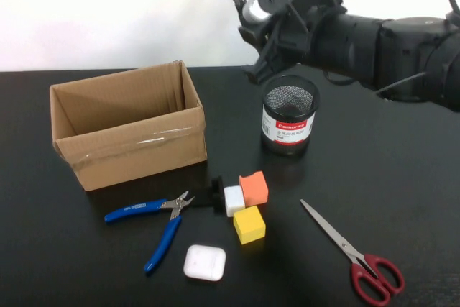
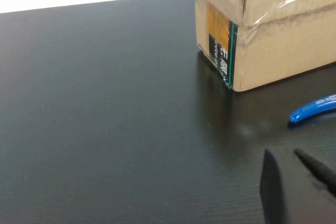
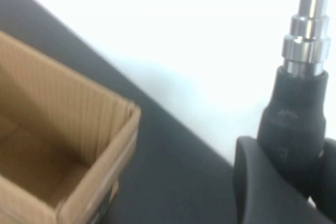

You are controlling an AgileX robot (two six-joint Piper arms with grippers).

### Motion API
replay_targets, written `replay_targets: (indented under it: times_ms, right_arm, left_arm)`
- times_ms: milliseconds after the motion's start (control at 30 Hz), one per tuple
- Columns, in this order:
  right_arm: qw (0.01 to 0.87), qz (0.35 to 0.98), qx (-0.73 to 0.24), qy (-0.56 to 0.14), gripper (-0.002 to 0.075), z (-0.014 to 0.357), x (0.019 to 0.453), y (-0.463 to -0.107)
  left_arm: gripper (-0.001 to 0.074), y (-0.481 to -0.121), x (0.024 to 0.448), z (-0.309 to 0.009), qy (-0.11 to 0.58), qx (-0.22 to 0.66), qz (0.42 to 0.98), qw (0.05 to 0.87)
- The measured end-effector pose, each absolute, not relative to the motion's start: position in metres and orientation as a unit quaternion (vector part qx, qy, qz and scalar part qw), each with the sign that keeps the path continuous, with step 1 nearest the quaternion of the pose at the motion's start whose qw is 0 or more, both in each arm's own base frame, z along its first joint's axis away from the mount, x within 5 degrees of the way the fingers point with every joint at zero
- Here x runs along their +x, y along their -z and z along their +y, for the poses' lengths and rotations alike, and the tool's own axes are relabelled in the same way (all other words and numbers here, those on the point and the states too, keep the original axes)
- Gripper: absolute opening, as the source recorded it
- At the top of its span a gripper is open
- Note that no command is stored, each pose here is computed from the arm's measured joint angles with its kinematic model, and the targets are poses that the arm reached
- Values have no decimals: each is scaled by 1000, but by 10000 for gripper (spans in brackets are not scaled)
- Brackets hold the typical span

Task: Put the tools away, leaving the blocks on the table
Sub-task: Place the picked object into the round holder

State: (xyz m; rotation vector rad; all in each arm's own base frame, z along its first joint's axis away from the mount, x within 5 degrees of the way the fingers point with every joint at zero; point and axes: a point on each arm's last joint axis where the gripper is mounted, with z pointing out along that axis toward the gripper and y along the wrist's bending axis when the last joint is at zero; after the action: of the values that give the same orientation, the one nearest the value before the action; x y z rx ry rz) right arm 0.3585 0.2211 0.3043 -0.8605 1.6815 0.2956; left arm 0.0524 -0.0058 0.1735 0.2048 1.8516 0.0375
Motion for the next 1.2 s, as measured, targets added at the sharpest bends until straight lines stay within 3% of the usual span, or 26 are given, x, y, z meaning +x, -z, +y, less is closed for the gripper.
replay_targets:
  times_ms: [500, 633, 900, 1200]
  right_arm:
    - [528, 783, -316, -86, -5, 213, 377, -257]
    - [520, 792, -309, -84, 41, 210, 381, -248]
    - [513, 803, -292, -84, 209, 208, 384, -242]
    - [513, 805, -287, -83, 216, 207, 385, -242]
  left_arm:
    - [-3, -173, 52, -6, -16, 88, 798, 597]
    - [-3, -173, 52, -6, -16, 88, 798, 597]
    - [-3, -173, 52, -6, -16, 88, 798, 597]
    - [-4, -173, 52, -6, -16, 88, 798, 597]
